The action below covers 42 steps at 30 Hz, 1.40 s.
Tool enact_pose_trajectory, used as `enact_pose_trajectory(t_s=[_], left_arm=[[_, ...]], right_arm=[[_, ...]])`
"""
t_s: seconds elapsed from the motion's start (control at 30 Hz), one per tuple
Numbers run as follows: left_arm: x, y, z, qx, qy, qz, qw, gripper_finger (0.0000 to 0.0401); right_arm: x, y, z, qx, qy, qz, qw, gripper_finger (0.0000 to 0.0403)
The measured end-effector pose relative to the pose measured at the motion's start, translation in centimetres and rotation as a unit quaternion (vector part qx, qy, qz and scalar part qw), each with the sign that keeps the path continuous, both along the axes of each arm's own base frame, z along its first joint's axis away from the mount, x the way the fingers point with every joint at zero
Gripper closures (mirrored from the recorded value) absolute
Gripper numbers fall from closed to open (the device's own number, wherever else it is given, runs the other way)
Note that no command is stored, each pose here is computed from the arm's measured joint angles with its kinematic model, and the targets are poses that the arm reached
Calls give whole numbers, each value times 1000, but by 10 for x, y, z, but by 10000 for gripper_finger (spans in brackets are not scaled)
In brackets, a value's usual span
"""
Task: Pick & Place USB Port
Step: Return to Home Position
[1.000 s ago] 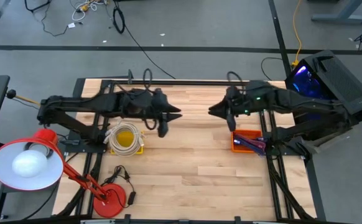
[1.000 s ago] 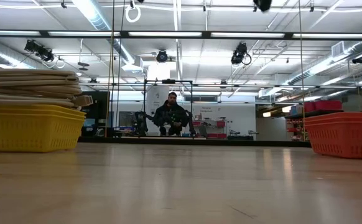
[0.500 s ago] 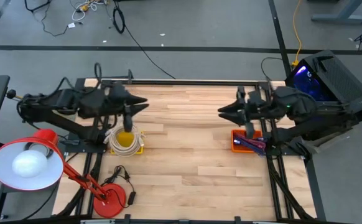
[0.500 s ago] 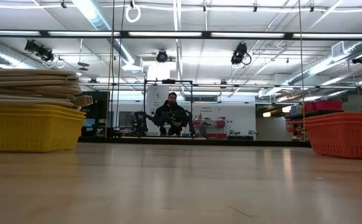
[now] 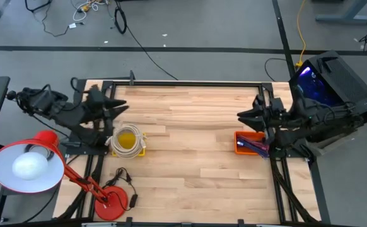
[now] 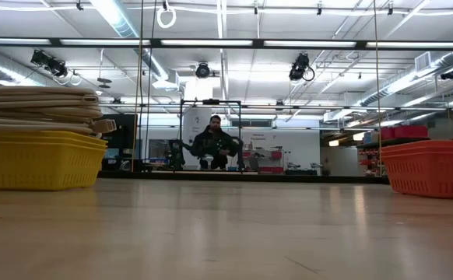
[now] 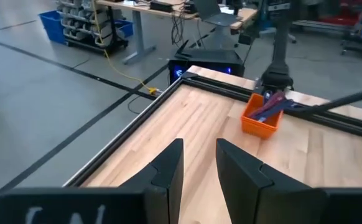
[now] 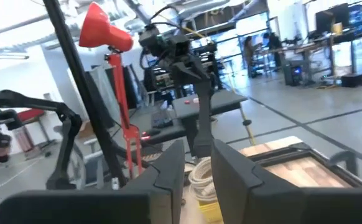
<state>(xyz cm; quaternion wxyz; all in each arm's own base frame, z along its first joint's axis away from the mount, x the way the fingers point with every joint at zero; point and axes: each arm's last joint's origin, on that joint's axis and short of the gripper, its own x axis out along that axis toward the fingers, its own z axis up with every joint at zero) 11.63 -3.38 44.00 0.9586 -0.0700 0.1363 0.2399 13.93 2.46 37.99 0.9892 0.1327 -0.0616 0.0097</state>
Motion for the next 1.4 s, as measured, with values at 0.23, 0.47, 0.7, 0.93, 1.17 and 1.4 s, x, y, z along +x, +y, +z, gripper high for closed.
enact_pose_trajectory(t_s=[0.23, 0.47, 0.7, 0.93, 1.17, 1.4], left_arm=[[-13, -10, -1, 22, -9, -21, 999, 303], [-12, -22, -59, 44, -46, 26, 998, 303], [-12, -22, -134, -41, -131, 44, 989, 303], [-16, -6, -185, -68, -182, 85, 977, 303], [-19, 8, -236, -140, -247, 89, 955, 303], [-22, 23, -257, -163, -322, 94, 928, 303]], right_arm=[[-15, -2, -24, 2, -5, -34, 999, 321], [-31, -7, -51, 15, -37, -50, 998, 321], [-51, -13, -77, 63, -56, -66, 994, 321], [-59, -16, -102, 81, -63, -78, 992, 321], [-55, -19, -146, 138, -45, -99, 984, 321], [-53, -26, -174, 176, -51, -135, 974, 321]])
